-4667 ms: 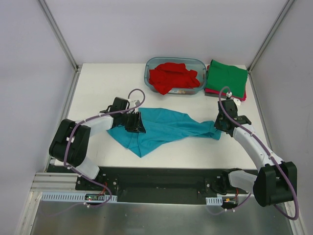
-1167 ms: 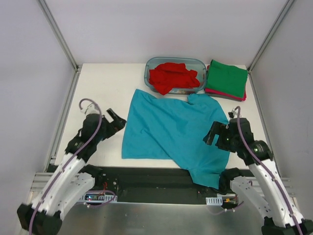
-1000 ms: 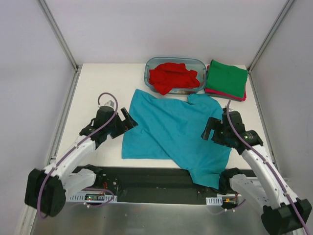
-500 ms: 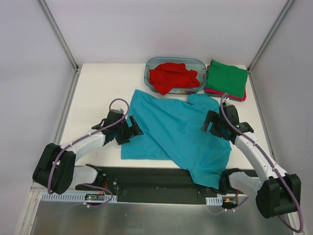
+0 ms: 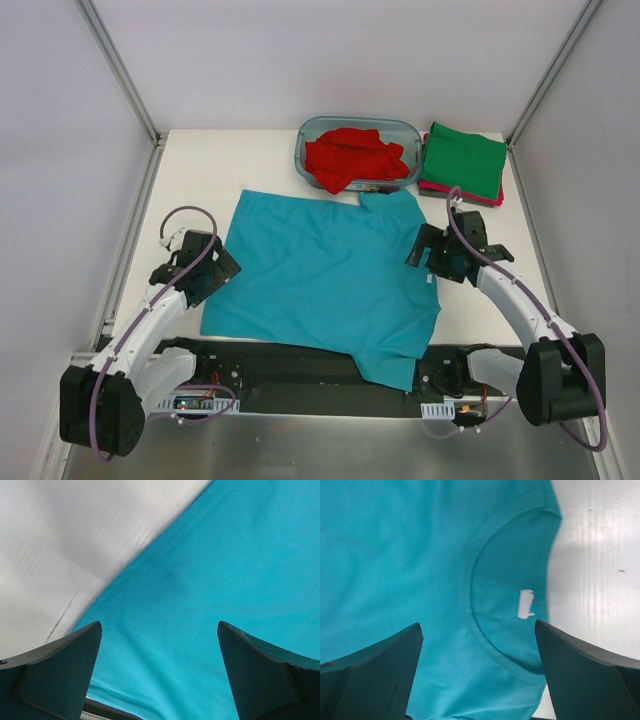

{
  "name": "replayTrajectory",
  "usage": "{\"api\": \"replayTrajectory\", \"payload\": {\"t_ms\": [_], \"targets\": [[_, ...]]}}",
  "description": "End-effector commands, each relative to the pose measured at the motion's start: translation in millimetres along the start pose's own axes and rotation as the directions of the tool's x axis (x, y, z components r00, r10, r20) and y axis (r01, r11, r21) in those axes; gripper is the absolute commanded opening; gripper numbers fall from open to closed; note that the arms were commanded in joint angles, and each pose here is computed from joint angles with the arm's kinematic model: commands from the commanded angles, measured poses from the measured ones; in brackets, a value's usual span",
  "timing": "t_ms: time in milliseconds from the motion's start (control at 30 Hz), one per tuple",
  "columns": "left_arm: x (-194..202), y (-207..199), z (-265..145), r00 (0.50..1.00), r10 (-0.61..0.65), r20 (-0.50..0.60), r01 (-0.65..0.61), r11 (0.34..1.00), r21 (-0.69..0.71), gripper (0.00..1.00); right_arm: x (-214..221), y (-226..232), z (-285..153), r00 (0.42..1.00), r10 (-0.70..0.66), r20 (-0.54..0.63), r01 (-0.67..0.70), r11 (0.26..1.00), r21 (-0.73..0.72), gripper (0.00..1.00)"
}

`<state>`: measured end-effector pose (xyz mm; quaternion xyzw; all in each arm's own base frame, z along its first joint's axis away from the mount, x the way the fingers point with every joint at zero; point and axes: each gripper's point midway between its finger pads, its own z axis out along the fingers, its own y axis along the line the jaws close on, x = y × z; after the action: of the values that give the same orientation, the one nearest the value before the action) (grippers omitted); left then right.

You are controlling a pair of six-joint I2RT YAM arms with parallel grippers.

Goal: Fold and stack the t-shirts
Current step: Flatten out the tshirt

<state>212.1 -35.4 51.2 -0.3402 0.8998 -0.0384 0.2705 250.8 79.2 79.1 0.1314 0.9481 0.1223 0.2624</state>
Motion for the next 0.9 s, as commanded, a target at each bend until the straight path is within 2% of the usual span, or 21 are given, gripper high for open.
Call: {"api": "replayTrajectory", "payload": {"t_ms": [0, 67, 167, 200, 333, 400, 500, 700, 867], "targets": [[-30, -20, -30, 0.997, 0.003, 0.08, -0.009, 0.997, 0.071, 0.99, -24, 34, -1, 0.997, -0.07, 0.04, 0.075, 0.985, -0.153, 0.96], [-45, -38, -40, 0.993, -0.002, 0.118, -0.014, 0.991, 0.134, 0.99, -36, 41, 1, 0.993, -0.103, 0.063, 0.112, 0.979, -0.171, 0.96], [-45, -84, -43, 0.995, 0.058, 0.076, -0.08, 0.944, 0.321, 0.99, -69, 63, 10, 0.976, -0.172, 0.131, 0.199, 0.953, -0.227, 0.96], [-43, -100, -43, 0.995, 0.088, 0.053, -0.102, 0.917, 0.387, 0.99, -75, 67, 20, 0.975, -0.188, 0.116, 0.21, 0.95, -0.232, 0.96], [-39, -127, -22, 0.987, 0.16, -0.016, -0.138, 0.893, 0.429, 0.99, -108, 71, 47, 0.955, -0.275, 0.113, 0.292, 0.94, -0.178, 0.99], [-37, -133, -11, 0.979, 0.201, -0.043, -0.165, 0.891, 0.424, 0.99, -104, 65, 55, 0.949, -0.314, 0.043, 0.316, 0.937, -0.15, 0.96], [-36, -136, 0, 0.97, 0.235, -0.058, -0.19, 0.888, 0.418, 0.99, -78, 58, 56, 0.961, -0.27, -0.056, 0.258, 0.954, -0.154, 0.93], [-33, -133, 19, 0.963, 0.262, -0.055, -0.22, 0.892, 0.395, 0.99, -18, 47, 52, 0.965, -0.186, -0.184, 0.155, 0.973, -0.169, 0.97], [-23, -130, 42, 0.966, 0.229, -0.119, -0.172, 0.915, 0.366, 0.99, -6, 26, 78, 0.952, -0.139, -0.273, 0.127, 0.99, -0.062, 0.99]]}}
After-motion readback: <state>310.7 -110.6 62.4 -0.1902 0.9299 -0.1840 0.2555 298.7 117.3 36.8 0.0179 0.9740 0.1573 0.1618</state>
